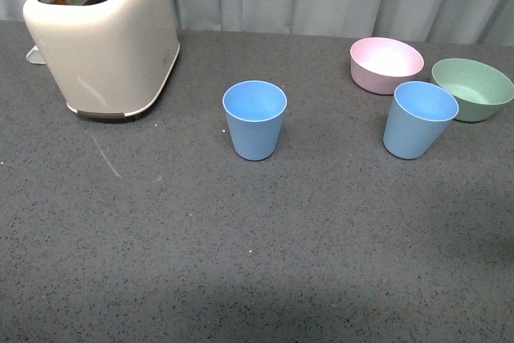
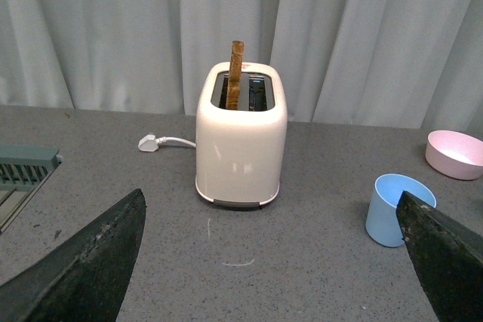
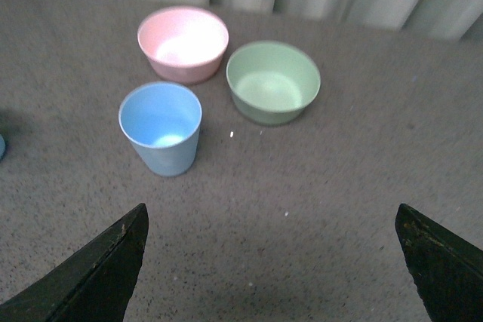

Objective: Stack blue cups with both arms

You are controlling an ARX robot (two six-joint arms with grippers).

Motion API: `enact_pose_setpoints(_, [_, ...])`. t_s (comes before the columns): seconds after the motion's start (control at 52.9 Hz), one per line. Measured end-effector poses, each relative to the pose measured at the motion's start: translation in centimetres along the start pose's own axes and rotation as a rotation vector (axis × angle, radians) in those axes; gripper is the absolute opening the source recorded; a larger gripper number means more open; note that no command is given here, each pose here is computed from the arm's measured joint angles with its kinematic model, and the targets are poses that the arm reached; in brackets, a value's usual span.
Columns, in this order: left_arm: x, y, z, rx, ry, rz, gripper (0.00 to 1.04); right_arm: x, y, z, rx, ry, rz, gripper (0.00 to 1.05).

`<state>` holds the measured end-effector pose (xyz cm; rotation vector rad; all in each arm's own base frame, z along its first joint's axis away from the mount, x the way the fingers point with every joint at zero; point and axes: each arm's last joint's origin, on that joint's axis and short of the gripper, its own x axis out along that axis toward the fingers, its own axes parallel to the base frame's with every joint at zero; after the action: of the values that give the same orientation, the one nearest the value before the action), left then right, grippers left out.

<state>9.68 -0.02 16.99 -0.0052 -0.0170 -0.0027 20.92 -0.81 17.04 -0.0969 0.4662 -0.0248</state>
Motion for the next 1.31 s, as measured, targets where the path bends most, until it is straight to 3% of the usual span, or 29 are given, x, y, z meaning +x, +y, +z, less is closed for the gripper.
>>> enact_pose_setpoints(0.132, [0.0, 0.0, 0.0, 0.0, 0.0, 0.0, 0.98, 5.8, 0.2, 0.6, 0.052, 0.239, -0.023, 0.95])
enact_pose_setpoints(0.322, [0.0, 0.0, 0.0, 0.0, 0.0, 0.0, 0.98, 13.0, 1.4, 3.2, 0.129, 0.367, 0.008, 0.95])
enact_pose_setpoints(0.662, [0.0, 0.0, 0.0, 0.0, 0.0, 0.0, 0.98, 19.9, 3.5, 3.7, 0.206, 0.506, 0.013, 0.95])
enact_pose_setpoints(0.965, [0.0, 0.0, 0.0, 0.0, 0.0, 0.0, 0.98, 22.5, 5.3, 2.5, 0.221, 0.586, 0.001, 0.46])
enact_pose_setpoints(1.305, [0.0, 0.0, 0.0, 0.0, 0.0, 0.0, 0.98, 22.6, 5.2, 2.4, 0.238, 0.593, 0.007, 0.01])
